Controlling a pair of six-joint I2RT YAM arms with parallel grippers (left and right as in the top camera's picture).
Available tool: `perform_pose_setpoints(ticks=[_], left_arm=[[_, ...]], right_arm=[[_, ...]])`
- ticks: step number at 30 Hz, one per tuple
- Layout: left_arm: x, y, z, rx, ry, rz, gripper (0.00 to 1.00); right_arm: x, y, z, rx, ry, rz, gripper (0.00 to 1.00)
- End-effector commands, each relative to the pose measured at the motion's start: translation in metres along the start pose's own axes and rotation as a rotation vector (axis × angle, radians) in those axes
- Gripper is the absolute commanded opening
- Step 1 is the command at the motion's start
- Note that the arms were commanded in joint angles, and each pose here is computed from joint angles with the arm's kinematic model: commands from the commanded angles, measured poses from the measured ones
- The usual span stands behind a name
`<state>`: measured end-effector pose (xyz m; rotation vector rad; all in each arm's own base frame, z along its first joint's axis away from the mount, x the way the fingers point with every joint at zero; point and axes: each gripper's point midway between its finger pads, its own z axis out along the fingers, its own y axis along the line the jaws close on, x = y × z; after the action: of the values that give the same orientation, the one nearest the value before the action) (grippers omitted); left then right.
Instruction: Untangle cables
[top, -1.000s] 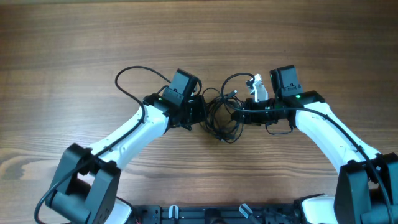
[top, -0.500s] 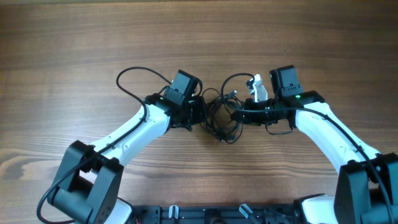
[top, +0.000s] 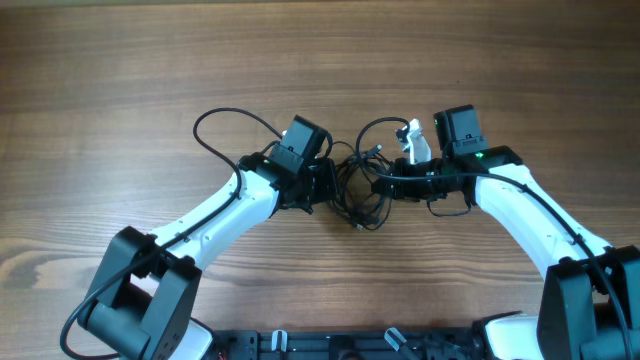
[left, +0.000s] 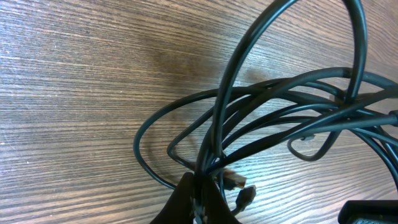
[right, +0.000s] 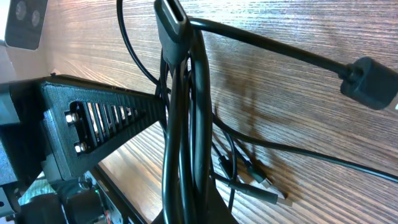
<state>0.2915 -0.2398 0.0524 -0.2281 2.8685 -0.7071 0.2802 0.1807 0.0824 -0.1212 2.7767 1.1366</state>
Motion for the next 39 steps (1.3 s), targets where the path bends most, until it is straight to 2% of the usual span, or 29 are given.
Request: perform_pose_setpoints(ticks=[1, 6, 14, 19, 20, 23, 29, 36, 38, 39], left_arm=[[0.001, 0.008, 0.003, -0.027, 0.005, -0.005, 0.04], [-0.01, 0.02, -0.012, -0.038, -0.015, -0.032, 0.04], [-0.05, 0.059, -0.077, -0.033, -0.148, -0.137, 0.04], [-0.064, 0.07, -0.097, 0.047, -0.166, -0.221, 0.04], [-0.065, 0.072, -0.099, 0.06, -0.164, -0.236, 0.06], [-0.07, 0.079, -0.102, 0.064, -0.171, -0.26, 0.25], [-0.06, 0.069, -0.097, 0.066, -0.14, -0.234, 0.26], [-0.032, 0.038, -0.081, 0.069, -0.064, -0.127, 0.27], [-0.025, 0.034, -0.076, 0.046, -0.058, -0.098, 0.27], [-0.023, 0.034, -0.074, 0.027, -0.059, -0.087, 0.27]], right_arm=[[0.0, -0.002, 0.002, -0.003, 0.006, 0.008, 0.04], [-0.001, -0.007, 0.002, 0.024, 0.001, 0.014, 0.04], [0.0, -0.017, 0.001, 0.078, -0.001, 0.044, 0.04], [0.001, -0.017, 0.001, 0.079, 0.002, 0.046, 0.04], [0.001, -0.017, 0.001, 0.079, 0.002, 0.046, 0.04], [0.001, -0.017, 0.001, 0.079, 0.002, 0.046, 0.04], [0.001, -0.017, 0.001, 0.079, 0.002, 0.047, 0.04], [0.001, -0.016, 0.001, 0.074, 0.004, 0.046, 0.04], [0.003, -0.001, 0.002, -0.012, 0.02, -0.011, 0.04], [0.006, 0.017, 0.0, -0.118, 0.036, -0.09, 0.04]])
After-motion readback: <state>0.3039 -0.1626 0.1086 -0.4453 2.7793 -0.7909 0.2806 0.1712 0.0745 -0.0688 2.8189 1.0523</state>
